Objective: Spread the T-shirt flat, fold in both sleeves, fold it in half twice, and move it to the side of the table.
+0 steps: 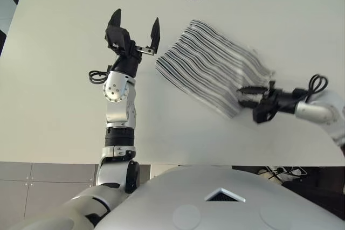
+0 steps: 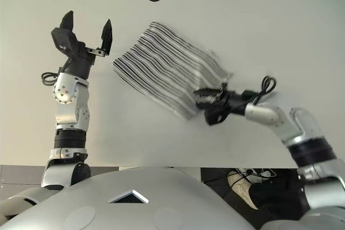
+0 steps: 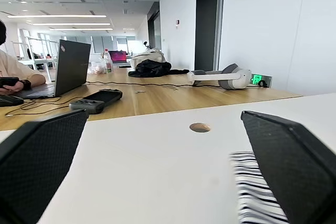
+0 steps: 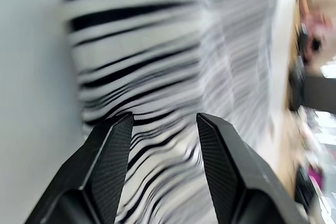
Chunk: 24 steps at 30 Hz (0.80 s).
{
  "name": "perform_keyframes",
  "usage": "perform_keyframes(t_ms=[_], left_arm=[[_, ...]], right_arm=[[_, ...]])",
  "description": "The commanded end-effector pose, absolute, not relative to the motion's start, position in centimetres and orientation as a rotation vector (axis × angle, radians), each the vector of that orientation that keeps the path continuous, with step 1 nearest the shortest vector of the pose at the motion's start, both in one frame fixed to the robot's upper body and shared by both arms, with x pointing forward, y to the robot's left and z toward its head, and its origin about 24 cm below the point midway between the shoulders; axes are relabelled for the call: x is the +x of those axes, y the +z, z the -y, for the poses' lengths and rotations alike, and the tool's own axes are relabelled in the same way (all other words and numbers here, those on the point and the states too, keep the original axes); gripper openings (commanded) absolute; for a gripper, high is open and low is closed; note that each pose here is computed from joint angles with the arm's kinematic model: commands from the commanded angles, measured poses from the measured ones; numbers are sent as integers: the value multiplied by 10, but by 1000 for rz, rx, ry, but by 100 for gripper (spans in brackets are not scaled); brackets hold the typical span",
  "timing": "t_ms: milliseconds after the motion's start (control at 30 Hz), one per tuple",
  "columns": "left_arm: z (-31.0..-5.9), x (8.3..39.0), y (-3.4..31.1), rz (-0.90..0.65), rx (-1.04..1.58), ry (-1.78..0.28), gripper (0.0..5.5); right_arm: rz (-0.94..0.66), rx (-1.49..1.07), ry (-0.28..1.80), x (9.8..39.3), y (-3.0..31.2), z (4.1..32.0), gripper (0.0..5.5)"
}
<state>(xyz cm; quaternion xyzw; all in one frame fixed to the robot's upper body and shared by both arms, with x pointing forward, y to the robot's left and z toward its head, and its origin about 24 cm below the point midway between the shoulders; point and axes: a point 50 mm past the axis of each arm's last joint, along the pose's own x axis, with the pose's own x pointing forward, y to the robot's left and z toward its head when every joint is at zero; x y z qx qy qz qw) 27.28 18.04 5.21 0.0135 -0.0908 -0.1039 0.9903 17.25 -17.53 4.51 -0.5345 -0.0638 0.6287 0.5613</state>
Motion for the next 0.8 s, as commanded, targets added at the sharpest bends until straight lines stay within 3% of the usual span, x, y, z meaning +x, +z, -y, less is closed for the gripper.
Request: perform_keyframes(t_ms=[33,167,233,400,467,567,700,800], left_arm=[[-196,270,57,189,53,-169,548],[-204,270,55,176,85,-160,548],[-205,270,54,172,90,-158,548],[-203,269,54,178,97,-170,548],[-200,267,54,183,123,-200,548],[-207,267,56,190,115,-162,548],[-205,273,60,217,77,-140,548],[-196,274,56,209,70,-173,548]], right_arm=[[298,-1197,1548,151,58,126,224],[459,-1063,1505,150,74,80,224],[492,-989,1438,157,86,72,224],[456,-929,1185,193,114,103,224],[449,-1039,1086,214,120,123,224],[410,-1153,1042,243,104,126,224],[198,-1274,980,300,45,119,224],[78,-1363,978,315,15,118,224]])
